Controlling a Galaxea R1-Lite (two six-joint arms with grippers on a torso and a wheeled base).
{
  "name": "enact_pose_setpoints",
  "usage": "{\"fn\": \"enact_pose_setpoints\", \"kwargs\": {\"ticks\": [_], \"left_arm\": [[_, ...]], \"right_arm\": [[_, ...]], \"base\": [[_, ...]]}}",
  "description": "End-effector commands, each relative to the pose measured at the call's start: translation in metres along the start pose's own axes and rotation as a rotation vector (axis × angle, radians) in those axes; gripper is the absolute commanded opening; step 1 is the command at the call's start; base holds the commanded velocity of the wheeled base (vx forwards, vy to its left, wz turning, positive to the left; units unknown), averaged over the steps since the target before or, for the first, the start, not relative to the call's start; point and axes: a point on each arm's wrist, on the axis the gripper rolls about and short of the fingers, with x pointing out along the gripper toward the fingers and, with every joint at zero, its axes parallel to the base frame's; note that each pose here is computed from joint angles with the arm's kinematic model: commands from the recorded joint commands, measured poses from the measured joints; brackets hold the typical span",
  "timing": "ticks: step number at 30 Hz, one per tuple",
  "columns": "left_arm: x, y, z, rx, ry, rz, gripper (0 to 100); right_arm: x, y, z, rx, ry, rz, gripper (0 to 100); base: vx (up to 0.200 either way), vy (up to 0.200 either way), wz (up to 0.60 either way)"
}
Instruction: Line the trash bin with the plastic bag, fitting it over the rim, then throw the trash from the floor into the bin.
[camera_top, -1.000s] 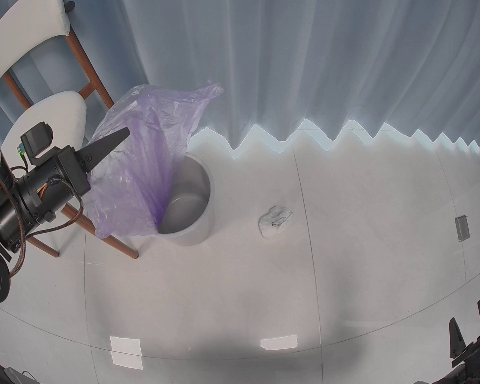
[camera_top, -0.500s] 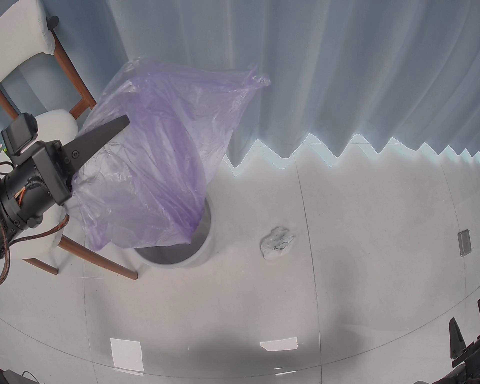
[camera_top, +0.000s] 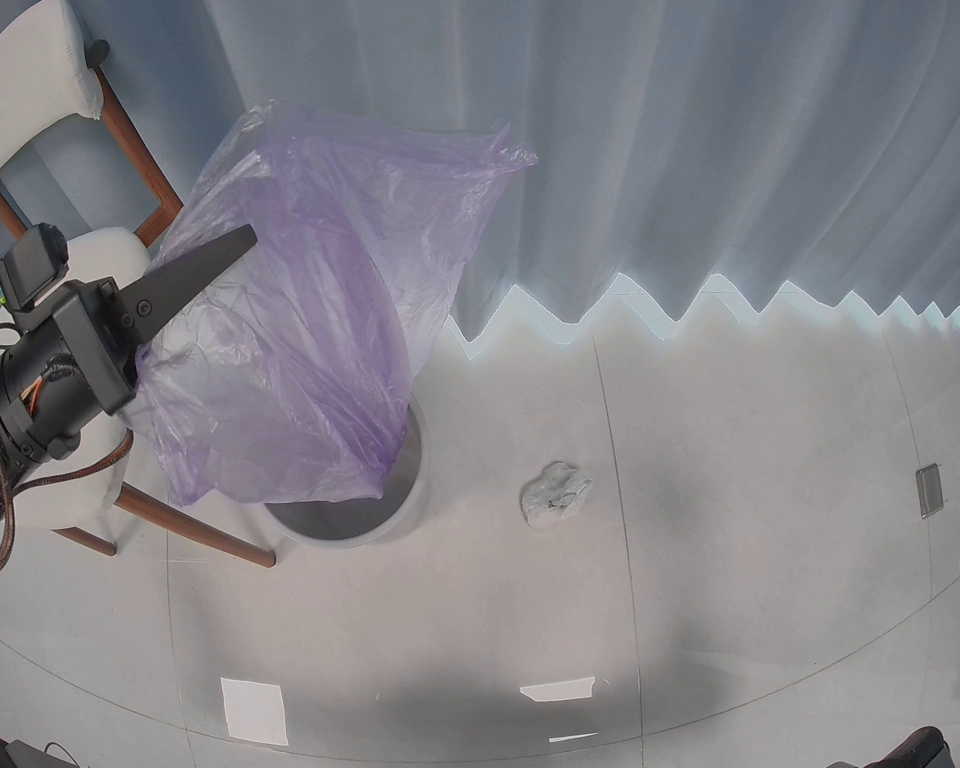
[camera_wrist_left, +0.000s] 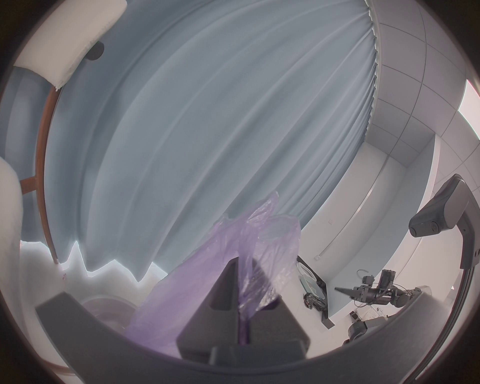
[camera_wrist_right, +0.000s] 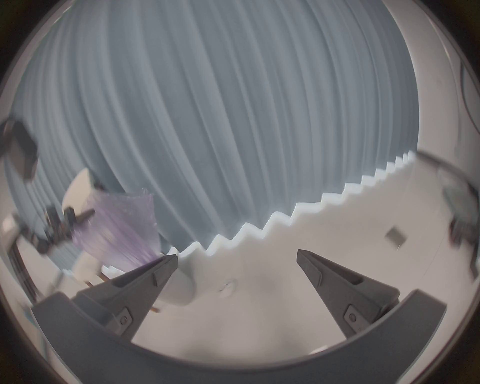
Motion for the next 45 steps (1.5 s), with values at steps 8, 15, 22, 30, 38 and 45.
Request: {"fn": "enact_pose_setpoints", "kwargs": {"ticks": [8,15,22,30,38,45], "left_arm": [[0.008,-0.005,0.011,0.01,-0.033,-0.035,0],[0.009,-0.004,0.008,0.003,-0.023,-0.032,0],[0.01,-0.003,0.003,-0.012,0.003,-0.025,0],[0.011,-0.001,0.001,-0.018,0.01,-0.023,0],[0.011,-0.001,0.0,-0.025,0.021,-0.02,0],[0.011,-0.001,0.0,-0.026,0.022,-0.018,0]], "right_arm": [[0.071,0.003,-0.028,0.48,0.641,0.089,100],[0.114,0.008,-0.04,0.5,0.821,0.083,100],[0.149,0.018,-0.059,0.478,0.895,0.128,100],[0.181,0.034,-0.077,0.439,0.926,0.149,100],[0.213,0.061,-0.085,0.394,0.933,0.153,100],[0.236,0.081,-0.11,0.323,0.956,0.105,100]], "base": [[0.0,0.0,0.0],[0.0,0.0,0.0],[0.0,0.0,0.0],[0.0,0.0,0.0],[0.0,0.0,0.0],[0.0,0.0,0.0]]}}
